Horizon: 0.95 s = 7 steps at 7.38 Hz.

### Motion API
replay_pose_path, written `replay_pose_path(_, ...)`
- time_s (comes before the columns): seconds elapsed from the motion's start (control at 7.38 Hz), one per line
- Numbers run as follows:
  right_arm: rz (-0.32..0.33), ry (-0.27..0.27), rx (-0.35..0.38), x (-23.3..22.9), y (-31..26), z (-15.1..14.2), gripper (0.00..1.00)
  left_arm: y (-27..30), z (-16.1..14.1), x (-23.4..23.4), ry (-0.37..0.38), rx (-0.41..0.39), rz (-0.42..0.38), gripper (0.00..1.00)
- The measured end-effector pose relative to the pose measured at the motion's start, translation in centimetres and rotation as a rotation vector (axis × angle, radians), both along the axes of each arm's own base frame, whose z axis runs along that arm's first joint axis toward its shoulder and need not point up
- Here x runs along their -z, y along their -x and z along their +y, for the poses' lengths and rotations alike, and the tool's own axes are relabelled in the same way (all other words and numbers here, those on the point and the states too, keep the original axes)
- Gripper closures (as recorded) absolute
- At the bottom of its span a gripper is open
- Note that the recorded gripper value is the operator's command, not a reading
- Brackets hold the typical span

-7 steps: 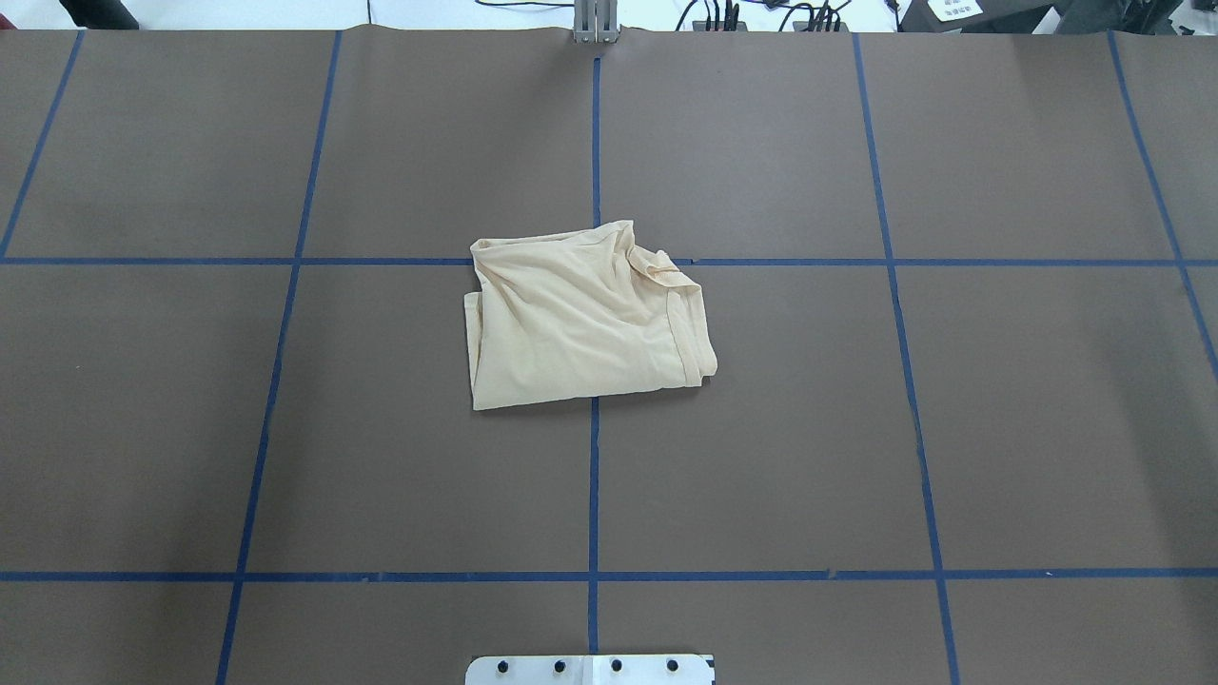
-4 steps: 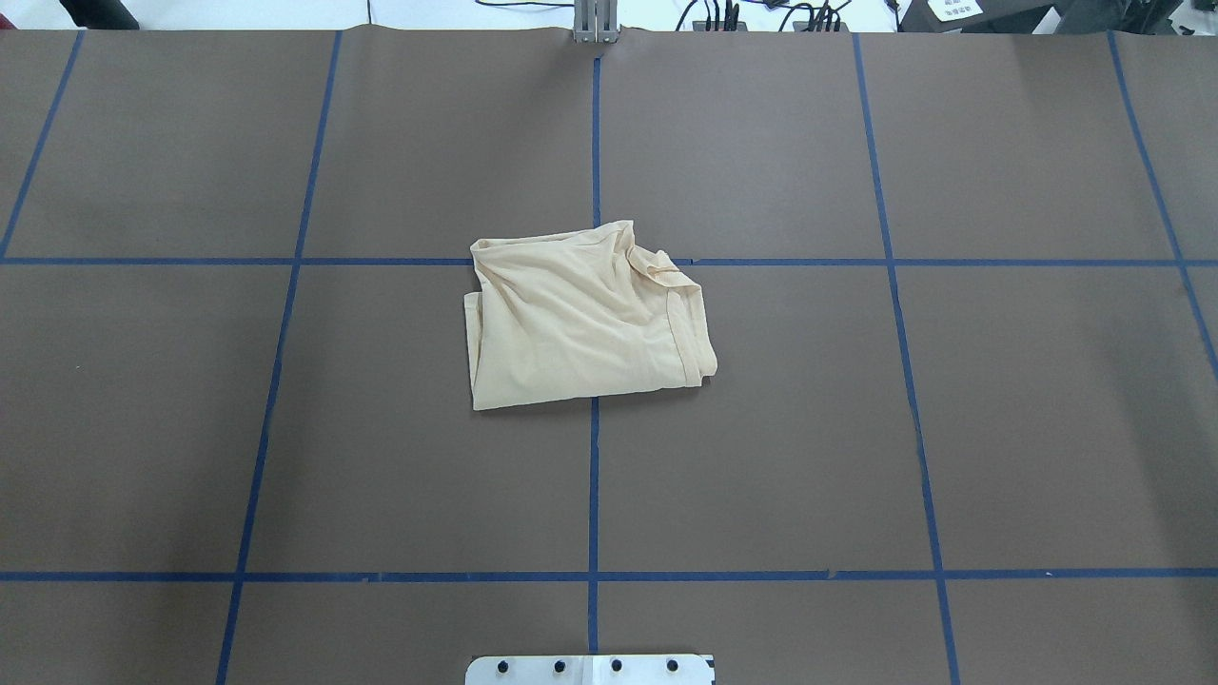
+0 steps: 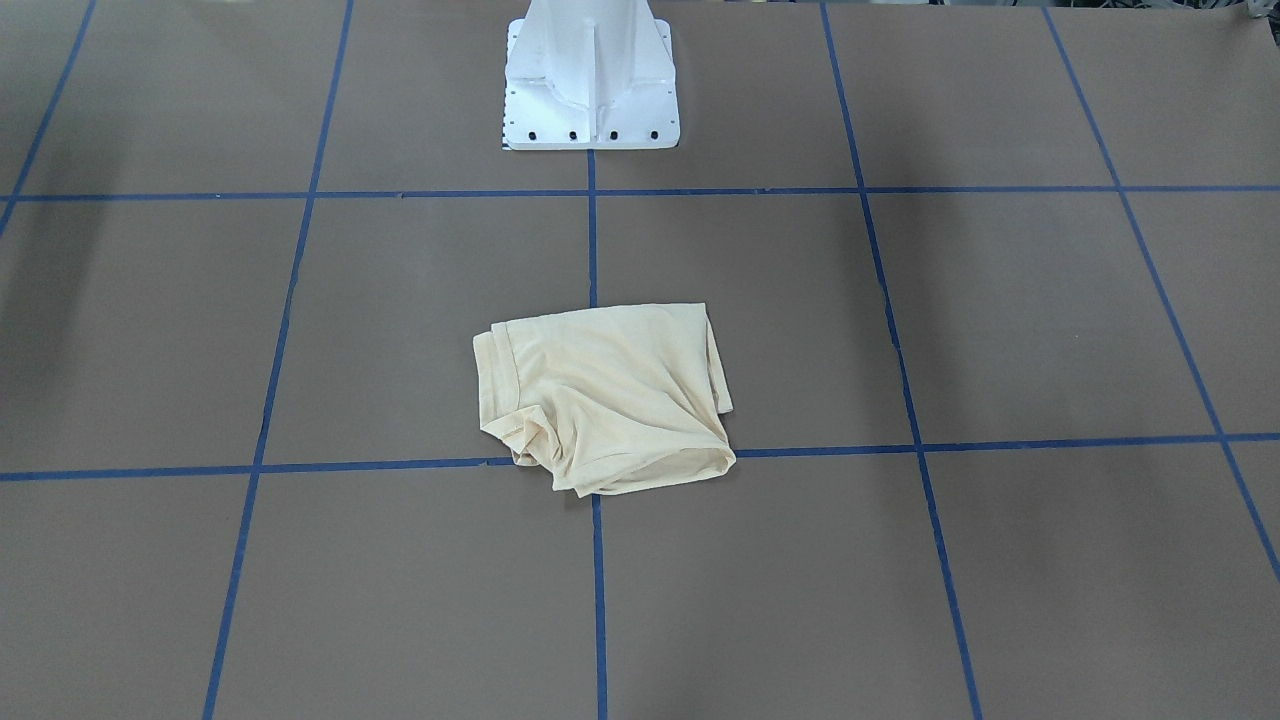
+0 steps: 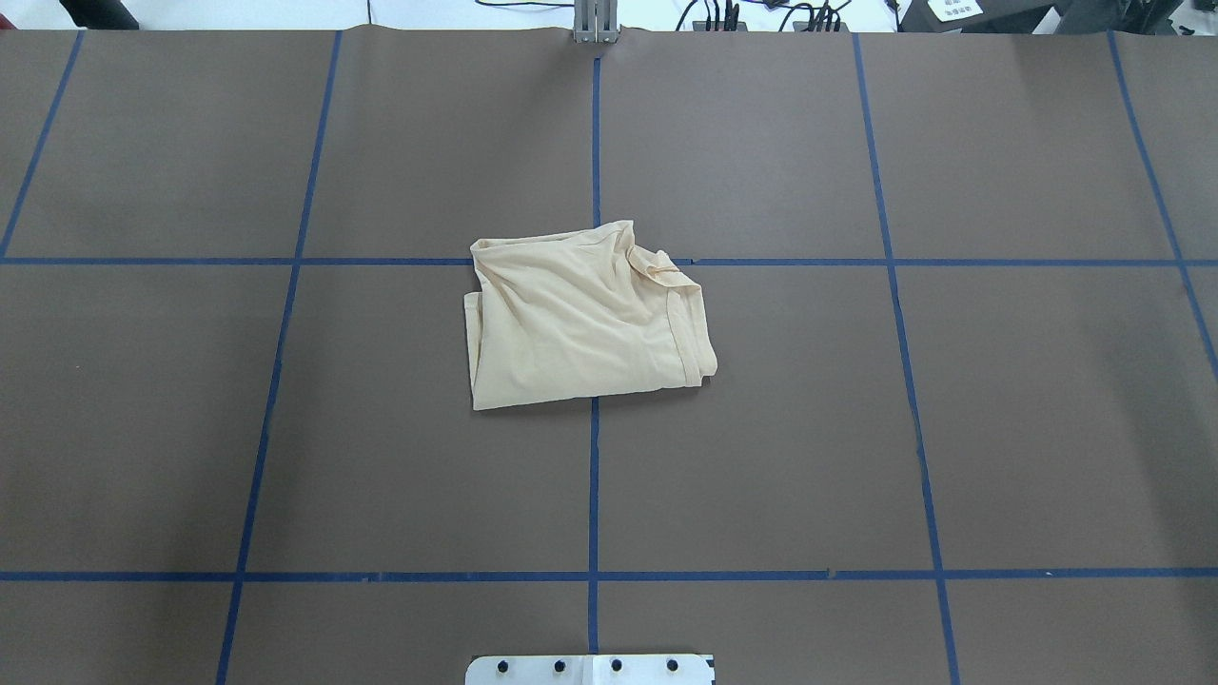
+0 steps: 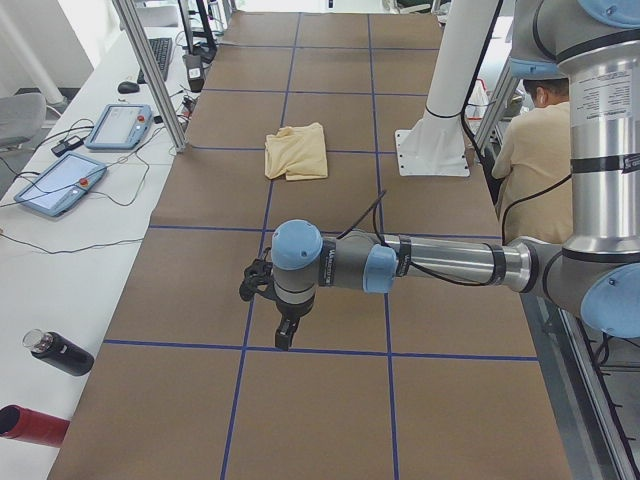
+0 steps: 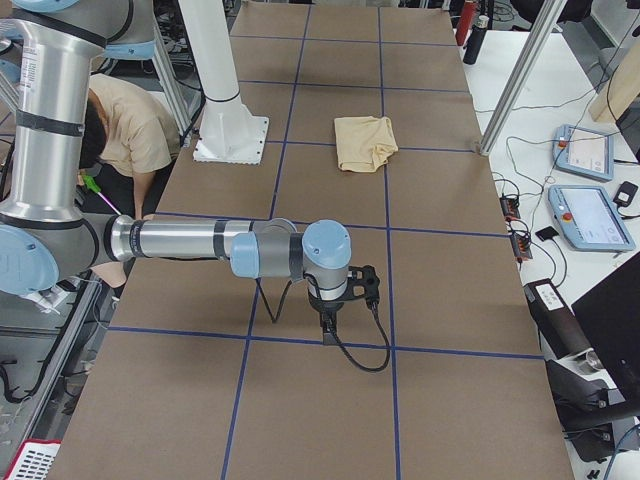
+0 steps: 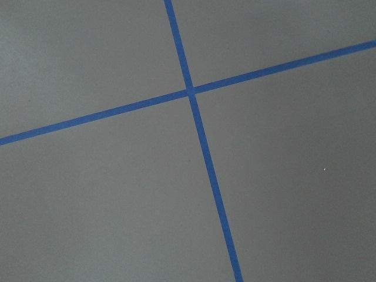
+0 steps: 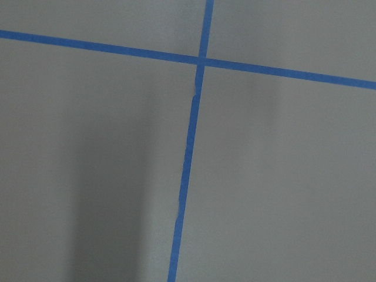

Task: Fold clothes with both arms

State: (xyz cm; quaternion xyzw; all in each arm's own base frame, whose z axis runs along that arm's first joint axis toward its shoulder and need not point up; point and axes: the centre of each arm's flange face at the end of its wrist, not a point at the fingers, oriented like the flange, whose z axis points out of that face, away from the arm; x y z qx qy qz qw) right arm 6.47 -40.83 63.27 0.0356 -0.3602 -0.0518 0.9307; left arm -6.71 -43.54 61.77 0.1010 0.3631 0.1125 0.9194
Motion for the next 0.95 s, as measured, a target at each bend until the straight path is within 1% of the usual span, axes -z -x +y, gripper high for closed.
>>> replay_pose_path(0.54, 0.01, -0.004, 0.005, -0.24, -0.11, 0.01, 0.0, 0.0, 0.18, -0.1, -0.002, -0.001, 0.002, 0.0)
replay_pose_path(0.95, 0.015, 0.004, 0.009, -0.88, -0.17, 0.45, 0.0, -0.01, 0.18, -0.16, -0.001, -0.001, 0.005, 0.0)
